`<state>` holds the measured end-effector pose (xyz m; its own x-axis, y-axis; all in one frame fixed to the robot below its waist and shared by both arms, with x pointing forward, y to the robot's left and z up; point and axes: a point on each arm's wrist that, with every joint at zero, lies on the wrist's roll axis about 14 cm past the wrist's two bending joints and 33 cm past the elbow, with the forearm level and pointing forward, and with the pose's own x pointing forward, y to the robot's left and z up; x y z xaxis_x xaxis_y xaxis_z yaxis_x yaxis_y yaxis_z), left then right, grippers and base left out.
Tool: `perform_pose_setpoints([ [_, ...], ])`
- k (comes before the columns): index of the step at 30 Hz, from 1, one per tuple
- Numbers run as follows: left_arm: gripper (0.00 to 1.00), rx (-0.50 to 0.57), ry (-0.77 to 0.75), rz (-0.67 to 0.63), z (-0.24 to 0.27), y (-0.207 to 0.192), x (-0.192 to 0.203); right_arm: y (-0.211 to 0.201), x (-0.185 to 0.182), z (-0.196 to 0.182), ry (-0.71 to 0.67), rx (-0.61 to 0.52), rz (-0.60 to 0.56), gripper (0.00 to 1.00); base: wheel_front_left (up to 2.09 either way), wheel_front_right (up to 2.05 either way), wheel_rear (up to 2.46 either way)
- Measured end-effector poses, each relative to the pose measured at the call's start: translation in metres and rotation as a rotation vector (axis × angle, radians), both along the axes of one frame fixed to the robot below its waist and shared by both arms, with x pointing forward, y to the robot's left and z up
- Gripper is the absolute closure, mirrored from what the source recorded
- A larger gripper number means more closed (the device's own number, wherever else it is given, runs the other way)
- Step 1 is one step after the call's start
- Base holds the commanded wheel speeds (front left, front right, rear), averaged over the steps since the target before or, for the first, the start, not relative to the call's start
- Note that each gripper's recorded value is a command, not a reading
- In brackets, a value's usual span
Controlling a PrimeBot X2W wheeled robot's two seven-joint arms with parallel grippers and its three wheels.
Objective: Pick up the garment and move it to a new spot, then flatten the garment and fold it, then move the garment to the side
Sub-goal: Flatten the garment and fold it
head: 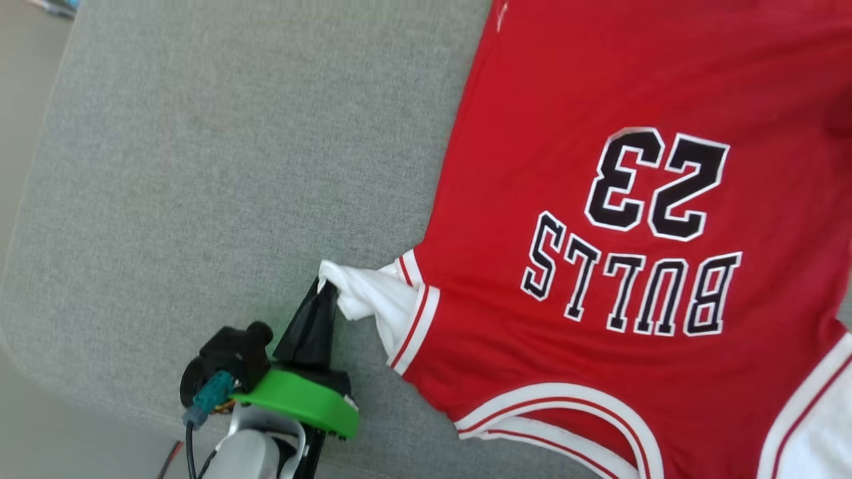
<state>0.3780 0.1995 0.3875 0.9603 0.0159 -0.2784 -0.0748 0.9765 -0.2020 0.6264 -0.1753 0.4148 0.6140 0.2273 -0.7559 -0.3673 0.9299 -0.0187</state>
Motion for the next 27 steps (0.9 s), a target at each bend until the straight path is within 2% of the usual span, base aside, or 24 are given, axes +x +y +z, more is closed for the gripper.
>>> perform_pose_setpoints([
  [5, 1.0, -0.003, -0.008, -0.011, 0.007, -0.003, -0.013, -0.021, -0.034, 0.025, -0.06, -0.001, 0.029, 1.0, 0.0, 0.0, 0.0],
  [13, 1.0, 0.004, -0.031, -0.03, 0.019, -0.005, -0.027, -0.049, -0.114, 0.03, -0.04, 0.012, 0.046, 1.0, 0.0, 0.0, 0.0],
  [22, 1.0, 0.006, -0.069, -0.07, 0.033, -0.014, -0.034, -0.103, -0.219, 0.008, 0.075, 0.022, -0.093, 1.0, 0.0, 0.0, 0.0],
  [27, 1.0, 0.008, -0.088, -0.093, 0.039, -0.02, -0.033, -0.114, -0.281, -0.019, 0.175, 0.068, -0.188, 1.0, 0.0, 0.0, 0.0],
])
